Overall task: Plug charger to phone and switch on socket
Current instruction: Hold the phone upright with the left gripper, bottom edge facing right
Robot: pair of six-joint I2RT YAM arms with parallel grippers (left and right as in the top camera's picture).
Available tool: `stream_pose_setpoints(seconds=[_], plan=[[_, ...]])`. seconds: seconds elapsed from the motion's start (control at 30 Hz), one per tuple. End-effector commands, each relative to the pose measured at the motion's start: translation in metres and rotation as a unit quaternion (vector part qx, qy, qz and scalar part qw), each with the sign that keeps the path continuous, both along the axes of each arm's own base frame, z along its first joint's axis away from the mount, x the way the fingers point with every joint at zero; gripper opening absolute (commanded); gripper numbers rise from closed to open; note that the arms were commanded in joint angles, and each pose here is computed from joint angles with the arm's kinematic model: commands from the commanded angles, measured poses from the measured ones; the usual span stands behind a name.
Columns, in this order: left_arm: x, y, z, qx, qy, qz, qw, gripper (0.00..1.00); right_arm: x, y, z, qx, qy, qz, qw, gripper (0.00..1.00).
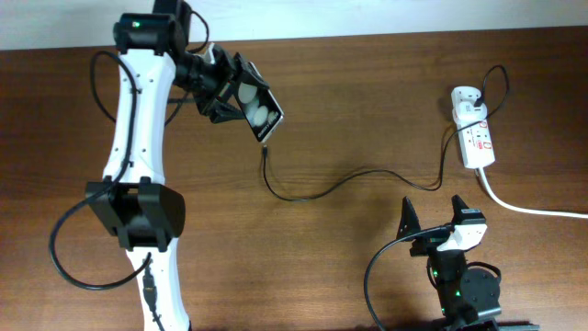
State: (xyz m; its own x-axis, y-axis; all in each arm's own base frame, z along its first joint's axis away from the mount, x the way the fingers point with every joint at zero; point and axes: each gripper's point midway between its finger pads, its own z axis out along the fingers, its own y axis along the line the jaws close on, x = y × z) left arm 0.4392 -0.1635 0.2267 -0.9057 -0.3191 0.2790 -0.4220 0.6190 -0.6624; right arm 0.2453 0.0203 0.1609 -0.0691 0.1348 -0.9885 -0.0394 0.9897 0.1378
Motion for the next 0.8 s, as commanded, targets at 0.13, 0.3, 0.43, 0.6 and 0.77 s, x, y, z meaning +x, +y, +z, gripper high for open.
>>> stream_pose_setpoints(seconds=[0.13, 0.3, 0.43, 0.6, 0.77], plan=[[-0.006, -0.004, 0.029, -0.078, 0.015, 0.007, 0.997, 0.21, 0.000, -0.001, -0.003, -0.004, 0.002, -0.002, 1.000, 0.99], [-0.006, -0.007, 0.034, -0.096, 0.042, 0.026, 0.994, 0.22, 0.000, -0.001, -0.003, -0.004, 0.002, -0.002, 1.000, 0.99], [-0.008, -0.011, 0.046, -0.138, 0.055, 0.027, 0.989, 0.22, 0.000, -0.001, -0.003, -0.004, 0.002, -0.002, 1.000, 0.99], [-0.010, -0.016, 0.067, -0.202, 0.080, 0.032, 0.976, 0.19, 0.000, -0.001, -0.003, -0.004, 0.002, -0.002, 1.000, 0.99], [-0.005, -0.004, 0.068, -0.207, 0.130, 0.078, 0.967, 0.19, 0.000, -0.001, -0.003, -0.004, 0.002, -0.002, 1.000, 0.99]])
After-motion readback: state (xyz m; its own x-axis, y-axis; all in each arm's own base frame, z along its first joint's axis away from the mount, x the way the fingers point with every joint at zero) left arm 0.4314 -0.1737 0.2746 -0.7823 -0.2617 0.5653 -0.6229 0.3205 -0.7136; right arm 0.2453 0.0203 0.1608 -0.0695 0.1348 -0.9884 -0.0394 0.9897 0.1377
